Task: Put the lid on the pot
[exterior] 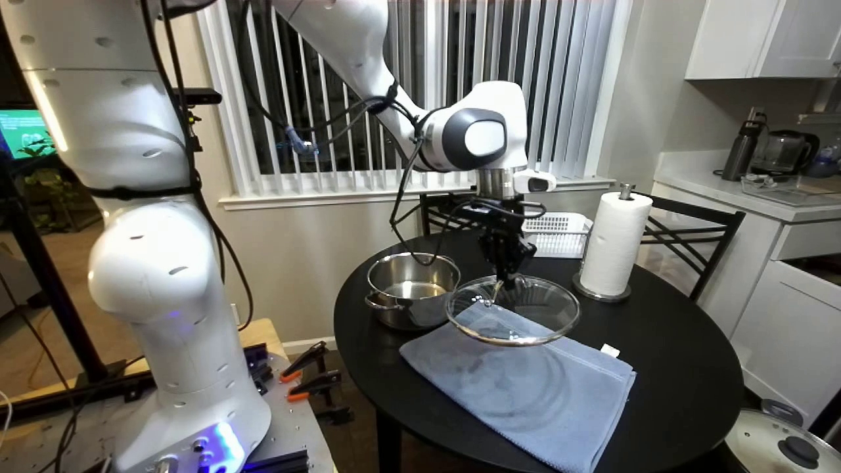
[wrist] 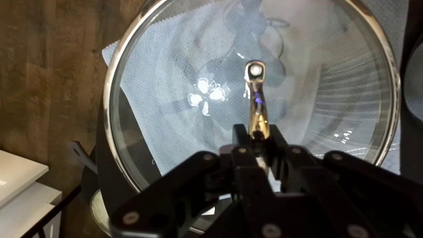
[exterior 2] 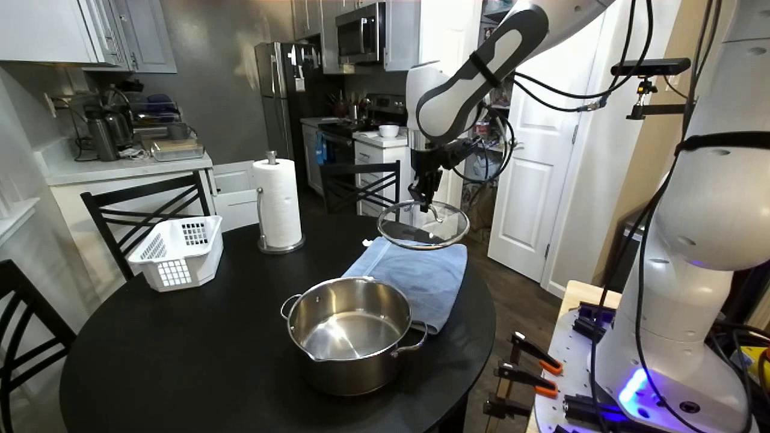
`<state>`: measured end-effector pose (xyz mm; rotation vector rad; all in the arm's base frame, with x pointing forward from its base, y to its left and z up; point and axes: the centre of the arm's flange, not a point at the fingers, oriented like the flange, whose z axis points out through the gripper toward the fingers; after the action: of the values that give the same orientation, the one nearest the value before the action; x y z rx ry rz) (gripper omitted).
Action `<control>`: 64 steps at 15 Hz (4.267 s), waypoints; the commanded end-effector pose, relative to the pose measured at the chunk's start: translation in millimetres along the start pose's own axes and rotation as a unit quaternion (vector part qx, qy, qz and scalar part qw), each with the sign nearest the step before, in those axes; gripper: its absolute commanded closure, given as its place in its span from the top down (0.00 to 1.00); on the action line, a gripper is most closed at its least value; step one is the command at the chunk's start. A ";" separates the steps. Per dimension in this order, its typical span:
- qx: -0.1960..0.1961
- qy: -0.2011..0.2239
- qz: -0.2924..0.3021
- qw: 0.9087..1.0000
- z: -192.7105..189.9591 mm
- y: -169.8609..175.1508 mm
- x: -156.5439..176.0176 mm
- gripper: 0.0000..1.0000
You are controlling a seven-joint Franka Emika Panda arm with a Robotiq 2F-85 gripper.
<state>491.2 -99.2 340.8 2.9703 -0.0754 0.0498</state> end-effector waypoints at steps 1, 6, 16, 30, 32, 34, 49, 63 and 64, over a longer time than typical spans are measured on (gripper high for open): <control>-0.015 0.008 -0.045 0.999 -63.5 -31.2 0.2 0.07; -0.031 0.008 -0.125 0.992 -111.9 -92.5 47.2 0.07; -0.002 0.027 -0.247 0.969 -95.0 -152.5 129.4 0.07; -0.036 0.018 -0.376 0.926 -48.8 -257.1 94.9 0.07; -0.033 0.024 -0.379 0.925 -44.5 -255.0 93.0 0.07; -0.025 0.007 -0.367 0.930 -35.2 -264.2 97.4 0.18; -0.040 0.035 -0.376 0.925 -21.8 -306.7 61.2 0.06; -0.080 0.077 -0.370 0.922 -43.5 -323.4 -16.4 0.05; -0.082 0.080 -0.380 0.918 -51.5 -325.7 -15.8 0.05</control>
<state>505.8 229.8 299.3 2.6612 1.0068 0.1273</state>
